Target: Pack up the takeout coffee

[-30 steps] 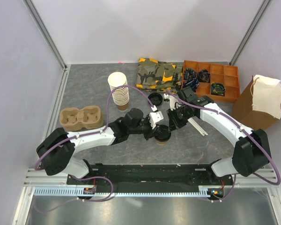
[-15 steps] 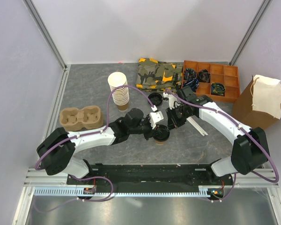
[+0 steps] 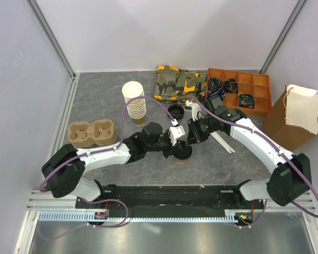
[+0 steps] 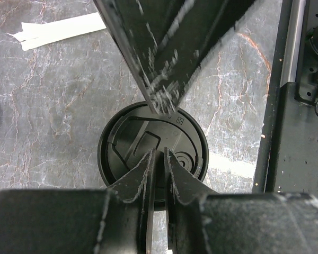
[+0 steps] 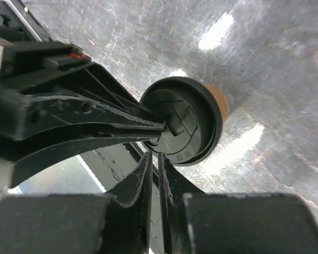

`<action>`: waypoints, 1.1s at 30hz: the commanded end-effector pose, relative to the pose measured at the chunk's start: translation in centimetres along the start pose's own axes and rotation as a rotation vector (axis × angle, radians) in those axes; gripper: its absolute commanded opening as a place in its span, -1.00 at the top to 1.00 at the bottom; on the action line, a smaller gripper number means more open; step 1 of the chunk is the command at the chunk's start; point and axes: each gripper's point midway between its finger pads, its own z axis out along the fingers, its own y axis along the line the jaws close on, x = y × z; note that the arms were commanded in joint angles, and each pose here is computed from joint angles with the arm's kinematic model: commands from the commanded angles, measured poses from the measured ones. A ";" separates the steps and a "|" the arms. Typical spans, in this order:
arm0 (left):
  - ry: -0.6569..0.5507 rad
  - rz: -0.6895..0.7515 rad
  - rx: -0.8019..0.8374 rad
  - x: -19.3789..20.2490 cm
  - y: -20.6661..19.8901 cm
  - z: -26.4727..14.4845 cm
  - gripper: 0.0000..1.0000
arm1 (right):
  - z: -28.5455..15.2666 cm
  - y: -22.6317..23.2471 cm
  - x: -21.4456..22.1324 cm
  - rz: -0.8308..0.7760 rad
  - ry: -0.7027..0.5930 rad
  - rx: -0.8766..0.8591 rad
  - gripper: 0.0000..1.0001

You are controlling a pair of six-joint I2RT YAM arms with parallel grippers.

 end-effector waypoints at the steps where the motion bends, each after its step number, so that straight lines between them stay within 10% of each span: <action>1: 0.017 -0.015 0.011 0.5 -0.2 0.1 0.65 | 2.0 0.0 3.5 0.081 0.090 -0.029 0.69; 19: -0.047 -0.004 0.030 -2.3 -0.8 -1.1 0.65 | 1.2 0.3 2.4 0.060 0.054 -0.061 0.78; 33: -0.043 -0.024 0.004 -7.6 -0.9 -6.2 0.22 | 1.3 0.4 -2.0 0.077 -0.057 -0.110 0.69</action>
